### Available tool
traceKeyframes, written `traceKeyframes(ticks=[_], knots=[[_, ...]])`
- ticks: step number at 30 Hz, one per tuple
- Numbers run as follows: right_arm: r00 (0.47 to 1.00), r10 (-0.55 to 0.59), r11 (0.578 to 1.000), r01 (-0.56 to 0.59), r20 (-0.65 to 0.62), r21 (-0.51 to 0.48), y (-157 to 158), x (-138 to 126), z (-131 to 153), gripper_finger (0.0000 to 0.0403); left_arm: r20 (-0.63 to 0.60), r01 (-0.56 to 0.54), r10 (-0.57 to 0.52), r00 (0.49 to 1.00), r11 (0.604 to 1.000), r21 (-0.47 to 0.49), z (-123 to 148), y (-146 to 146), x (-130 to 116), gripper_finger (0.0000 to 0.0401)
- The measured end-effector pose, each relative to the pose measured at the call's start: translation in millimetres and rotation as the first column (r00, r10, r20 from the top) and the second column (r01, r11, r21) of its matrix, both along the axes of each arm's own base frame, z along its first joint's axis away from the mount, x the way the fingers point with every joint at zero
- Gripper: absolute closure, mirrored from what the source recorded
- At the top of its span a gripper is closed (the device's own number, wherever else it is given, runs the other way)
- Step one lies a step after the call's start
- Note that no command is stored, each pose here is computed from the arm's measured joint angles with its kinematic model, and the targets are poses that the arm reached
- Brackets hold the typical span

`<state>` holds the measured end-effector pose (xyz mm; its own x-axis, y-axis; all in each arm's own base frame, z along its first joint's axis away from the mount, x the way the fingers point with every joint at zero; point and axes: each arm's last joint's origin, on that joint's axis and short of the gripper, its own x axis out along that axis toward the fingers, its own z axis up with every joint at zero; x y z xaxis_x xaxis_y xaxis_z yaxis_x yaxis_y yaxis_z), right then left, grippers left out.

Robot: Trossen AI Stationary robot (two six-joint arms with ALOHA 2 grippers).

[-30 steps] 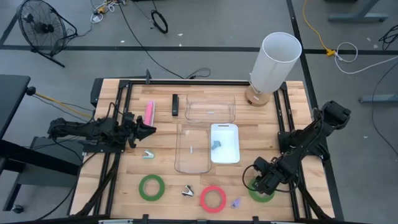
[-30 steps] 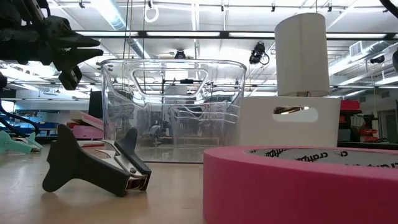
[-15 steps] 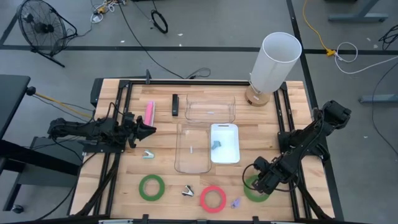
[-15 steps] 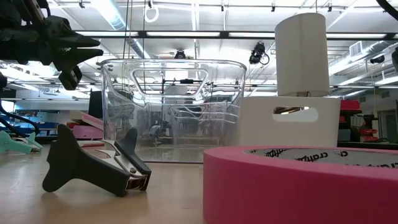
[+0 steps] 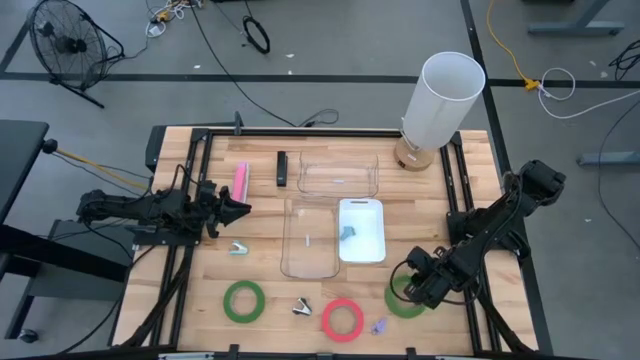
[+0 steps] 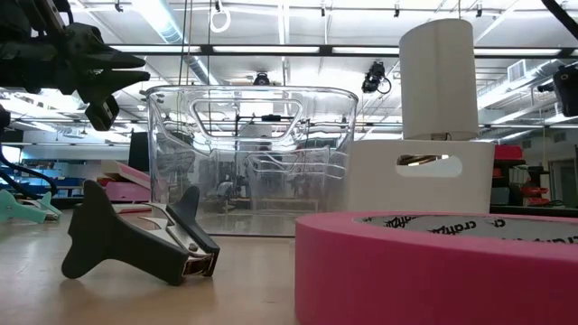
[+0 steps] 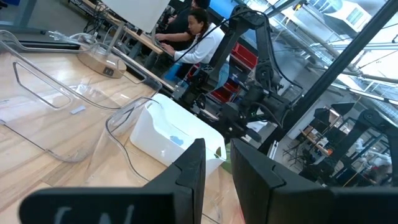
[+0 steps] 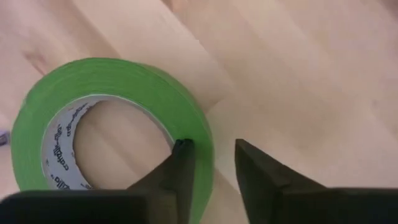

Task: Pick and place Stapler, Stapler remover, tape
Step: Put the right green tape into the top transparent bin

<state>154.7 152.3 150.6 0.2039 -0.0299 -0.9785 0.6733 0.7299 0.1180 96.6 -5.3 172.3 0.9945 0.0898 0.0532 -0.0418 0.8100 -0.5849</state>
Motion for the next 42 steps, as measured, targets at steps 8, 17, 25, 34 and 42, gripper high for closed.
traceKeyframes(ticks=[8,17,25,34,42], knots=[[1.000,0.007,1.000,-0.007,0.020,0.000,-0.3,1.3,1.1,0.0238,0.000,0.000,0.000,1.000,1.000,0.000,0.0,0.0,0.0,0.0323],[0.999,0.023,0.998,-0.022,-0.022,0.052,-7.9,10.2,2.1,0.0233,0.000,0.000,0.000,1.000,1.000,0.000,-0.1,0.0,0.0,0.0323],[0.998,0.046,0.994,-0.042,-0.038,0.102,-18.5,21.8,2.7,0.0234,0.000,0.000,0.000,1.000,1.000,0.000,0.0,0.0,0.0,0.0323],[0.993,0.117,0.964,-0.113,-0.004,0.239,-21.0,35.2,4.8,0.0234,0.000,0.000,0.000,1.000,1.000,0.000,0.0,0.0,0.0,0.0323],[0.995,0.093,0.959,-0.083,-0.023,0.272,-19.5,34.5,4.9,0.0234,0.000,0.000,0.000,1.000,1.000,0.000,-0.1,0.0,0.0,0.0323]])
